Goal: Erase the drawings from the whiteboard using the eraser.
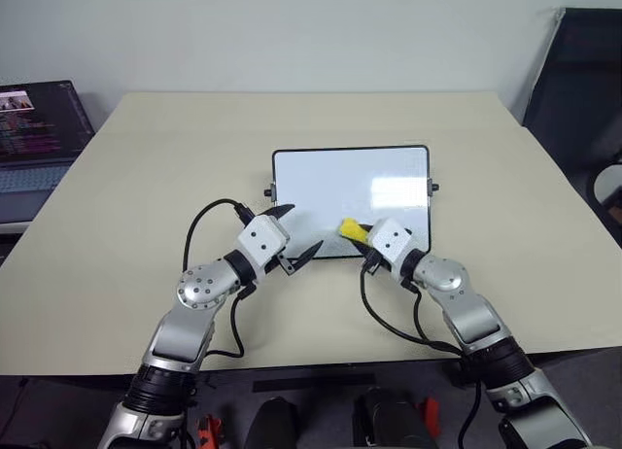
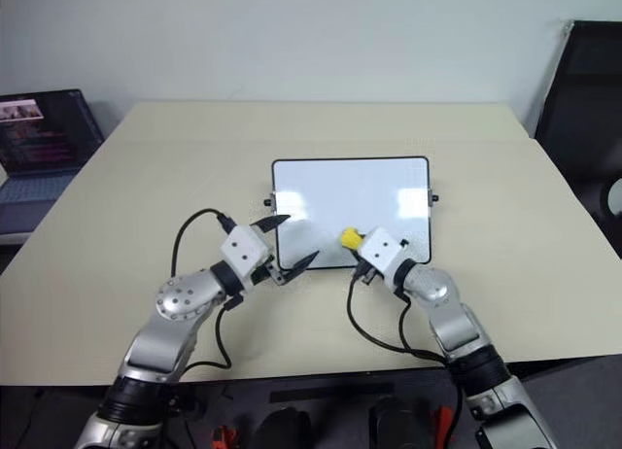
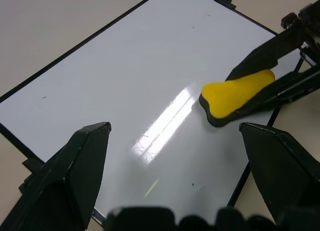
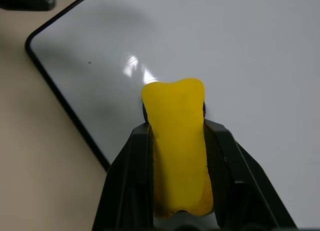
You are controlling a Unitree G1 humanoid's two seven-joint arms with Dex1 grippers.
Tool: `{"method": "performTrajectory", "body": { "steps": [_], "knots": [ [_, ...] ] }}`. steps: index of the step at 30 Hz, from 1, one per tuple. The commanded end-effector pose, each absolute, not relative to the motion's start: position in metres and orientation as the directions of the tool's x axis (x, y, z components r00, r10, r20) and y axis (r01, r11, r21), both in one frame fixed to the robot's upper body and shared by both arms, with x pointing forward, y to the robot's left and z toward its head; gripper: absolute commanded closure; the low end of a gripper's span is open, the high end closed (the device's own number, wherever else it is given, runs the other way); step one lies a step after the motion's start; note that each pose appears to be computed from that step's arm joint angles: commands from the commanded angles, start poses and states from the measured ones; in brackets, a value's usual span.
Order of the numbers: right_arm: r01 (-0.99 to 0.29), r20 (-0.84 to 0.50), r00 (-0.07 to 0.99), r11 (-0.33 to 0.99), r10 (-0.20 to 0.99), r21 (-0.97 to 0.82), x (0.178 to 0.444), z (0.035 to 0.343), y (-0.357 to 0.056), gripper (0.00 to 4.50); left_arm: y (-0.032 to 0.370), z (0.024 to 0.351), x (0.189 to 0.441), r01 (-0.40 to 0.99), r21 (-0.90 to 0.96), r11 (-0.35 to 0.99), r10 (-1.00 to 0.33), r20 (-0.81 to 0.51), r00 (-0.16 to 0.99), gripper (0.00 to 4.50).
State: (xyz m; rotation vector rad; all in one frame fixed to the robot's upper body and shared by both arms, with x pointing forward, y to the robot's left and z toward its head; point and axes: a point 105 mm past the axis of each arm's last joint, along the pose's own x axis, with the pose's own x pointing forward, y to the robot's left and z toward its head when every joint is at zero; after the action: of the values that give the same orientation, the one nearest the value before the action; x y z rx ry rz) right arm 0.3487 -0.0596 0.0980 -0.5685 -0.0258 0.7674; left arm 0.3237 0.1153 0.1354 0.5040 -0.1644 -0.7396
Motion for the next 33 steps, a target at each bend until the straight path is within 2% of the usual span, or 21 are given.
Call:
{"method": "performTrajectory", "body": {
  "steps": [1,8,15,19,24,26,30,33],
  "knots": [
    [-0.659,-0.266,0.739,0.583,0.619,-0.475,0.354,0.080,-0.068,3.42,0.113,0.146,0.324,0.590,0.518,0.619,-0.692,0.004,0.722,0.00],
    [-0.600,-0.193,0.789,0.664,0.584,-0.446,0.366,0.099,-0.079,3.42,0.111,0.146,0.323,0.595,0.516,0.616,-0.698,0.007,0.717,0.00],
    [-0.528,-0.053,0.825,0.734,0.563,-0.427,0.352,0.145,-0.098,3.42,0.101,0.148,0.324,0.615,0.509,0.602,-0.723,0.021,0.691,0.00],
    [-0.441,-0.002,0.876,0.801,0.482,-0.404,0.339,0.167,-0.128,3.42,0.094,0.152,0.328,0.640,0.488,0.593,-0.749,0.043,0.662,0.00],
    [-0.311,-0.063,0.948,0.865,0.312,-0.394,0.324,0.156,-0.176,3.42,0.061,0.151,0.316,0.780,0.412,0.471,-0.869,0.069,0.489,0.00],
    [-0.248,-0.091,0.969,0.887,0.230,-0.390,0.316,0.149,-0.199,3.42,0.046,0.148,0.306,0.848,0.372,0.376,-0.922,0.058,0.383,0.00],
    [-0.132,-0.111,0.989,0.912,0.096,-0.389,0.304,0.149,-0.231,3.42,0.030,0.142,0.299,0.904,0.357,0.237,-0.969,0.026,0.244,0.00],
    [-0.074,-0.130,0.991,0.924,0.027,-0.376,0.299,0.146,-0.245,3.42,0.023,0.142,0.301,0.921,0.347,0.178,-0.983,0.018,0.184,0.00]
  ]
}}
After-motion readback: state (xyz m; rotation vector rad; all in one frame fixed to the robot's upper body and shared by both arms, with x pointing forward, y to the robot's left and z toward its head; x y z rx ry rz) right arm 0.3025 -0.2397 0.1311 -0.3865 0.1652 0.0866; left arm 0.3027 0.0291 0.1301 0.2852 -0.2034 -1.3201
